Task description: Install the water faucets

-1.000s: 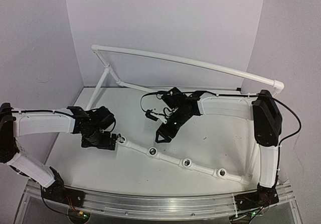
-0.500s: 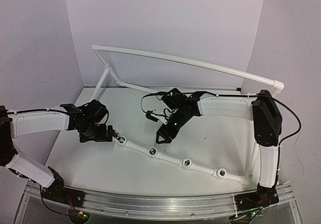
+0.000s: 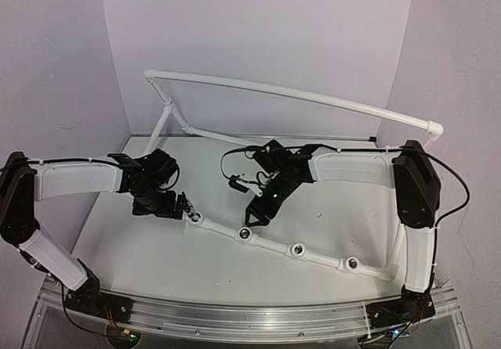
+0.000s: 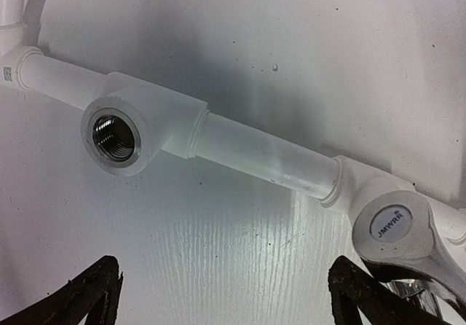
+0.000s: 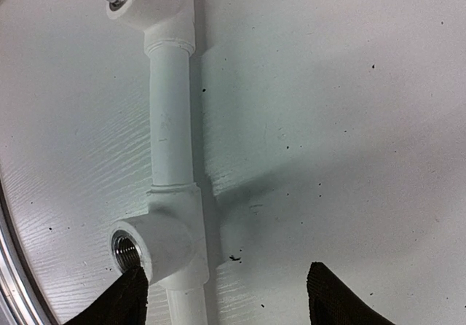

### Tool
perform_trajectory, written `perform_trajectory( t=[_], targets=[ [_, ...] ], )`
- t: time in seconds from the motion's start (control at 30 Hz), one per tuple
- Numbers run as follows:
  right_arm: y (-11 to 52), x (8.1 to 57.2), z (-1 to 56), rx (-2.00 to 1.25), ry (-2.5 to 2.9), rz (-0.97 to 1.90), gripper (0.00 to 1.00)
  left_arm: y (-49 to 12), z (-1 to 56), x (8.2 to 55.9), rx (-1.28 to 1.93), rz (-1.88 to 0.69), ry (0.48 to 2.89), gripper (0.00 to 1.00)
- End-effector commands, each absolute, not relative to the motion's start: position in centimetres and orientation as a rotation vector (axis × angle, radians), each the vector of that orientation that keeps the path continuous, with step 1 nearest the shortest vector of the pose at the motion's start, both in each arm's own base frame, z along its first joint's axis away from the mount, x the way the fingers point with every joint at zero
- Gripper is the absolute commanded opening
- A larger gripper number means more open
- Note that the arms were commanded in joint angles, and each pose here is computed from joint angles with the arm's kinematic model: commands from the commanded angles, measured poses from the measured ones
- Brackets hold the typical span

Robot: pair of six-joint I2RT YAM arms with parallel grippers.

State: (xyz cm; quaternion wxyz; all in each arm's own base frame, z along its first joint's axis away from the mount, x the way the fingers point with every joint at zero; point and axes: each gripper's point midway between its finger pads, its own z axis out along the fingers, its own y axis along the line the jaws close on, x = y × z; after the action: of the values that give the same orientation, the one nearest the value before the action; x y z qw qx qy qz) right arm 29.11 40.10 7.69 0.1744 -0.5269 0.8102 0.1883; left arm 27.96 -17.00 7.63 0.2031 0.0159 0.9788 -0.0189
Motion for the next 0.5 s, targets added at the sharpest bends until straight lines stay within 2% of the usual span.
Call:
perform_trajectory(
  t=[0.0,0.47],
  targets=[
    [39.8,29.2,10.1,-1.473,2.254,0.538,0.72,-20.3,12.7,32.5,0.007,-0.242,2.524,0.99],
    [39.9,29.4,10.7,-1.458,2.248,0.541,0.72,-19.6,12.7,31.2,-0.032,-0.293,2.509,1.0]
  ],
)
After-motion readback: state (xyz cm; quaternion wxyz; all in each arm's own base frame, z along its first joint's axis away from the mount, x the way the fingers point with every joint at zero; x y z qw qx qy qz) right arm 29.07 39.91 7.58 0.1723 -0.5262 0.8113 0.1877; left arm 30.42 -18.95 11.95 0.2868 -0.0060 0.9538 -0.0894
